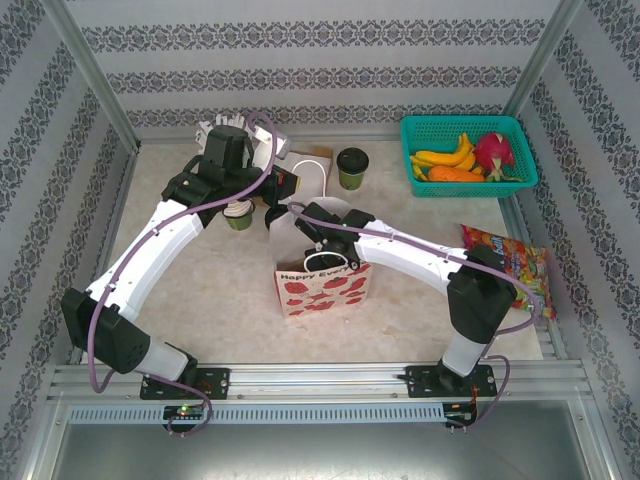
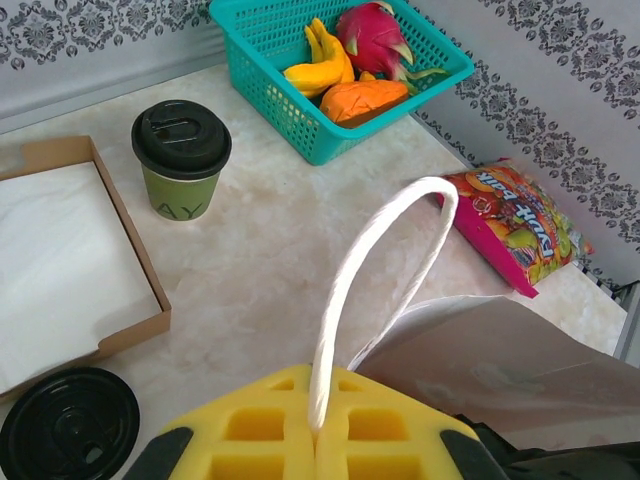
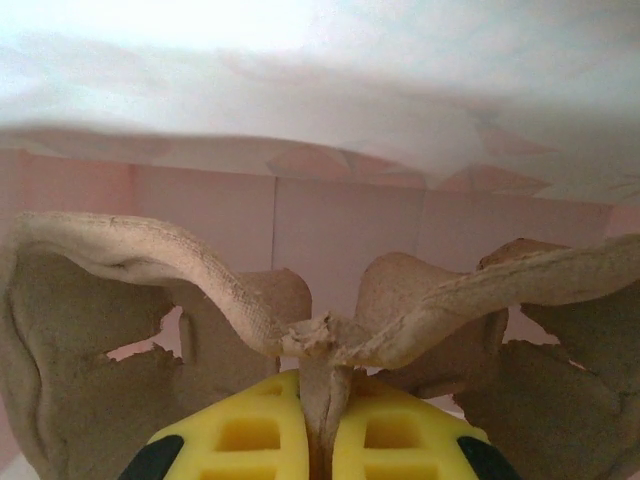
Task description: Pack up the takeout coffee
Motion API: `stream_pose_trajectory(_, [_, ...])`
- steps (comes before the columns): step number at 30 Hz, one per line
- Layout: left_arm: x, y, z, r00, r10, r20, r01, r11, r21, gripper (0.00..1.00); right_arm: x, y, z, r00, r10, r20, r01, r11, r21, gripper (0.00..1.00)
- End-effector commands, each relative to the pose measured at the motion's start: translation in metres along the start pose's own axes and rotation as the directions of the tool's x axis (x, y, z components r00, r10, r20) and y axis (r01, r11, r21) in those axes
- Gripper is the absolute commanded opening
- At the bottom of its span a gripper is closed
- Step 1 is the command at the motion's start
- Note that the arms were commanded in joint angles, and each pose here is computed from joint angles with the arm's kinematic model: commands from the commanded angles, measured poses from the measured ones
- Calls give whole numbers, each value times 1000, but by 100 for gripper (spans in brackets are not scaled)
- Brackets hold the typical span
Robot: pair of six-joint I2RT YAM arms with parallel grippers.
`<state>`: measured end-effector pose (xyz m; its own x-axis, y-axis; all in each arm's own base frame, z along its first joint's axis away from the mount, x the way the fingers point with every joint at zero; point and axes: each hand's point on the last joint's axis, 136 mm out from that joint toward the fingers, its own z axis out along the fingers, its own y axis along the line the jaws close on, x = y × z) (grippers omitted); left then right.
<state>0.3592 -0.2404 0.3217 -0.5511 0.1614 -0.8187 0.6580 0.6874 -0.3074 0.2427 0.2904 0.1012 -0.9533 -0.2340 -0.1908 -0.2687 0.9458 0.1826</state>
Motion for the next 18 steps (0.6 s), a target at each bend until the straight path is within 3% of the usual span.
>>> stream_pose_trajectory(1, [-9,-13,-15,1000,-3,28,3,1000,10,0,-3,-4,6,999,36,-23,-36,999,19,3])
stream_pose_trajectory(12, [-9,-19,-15,999,-9,41,7,999,50,0,9,-14,27,983,121,-136,-120,993,15,15])
stream_pose_trajectory(18, [-2,-9,-9,999,-48,-9,48,999,5,0,3,-10,36,989,86,-123,-87,996,-4,20])
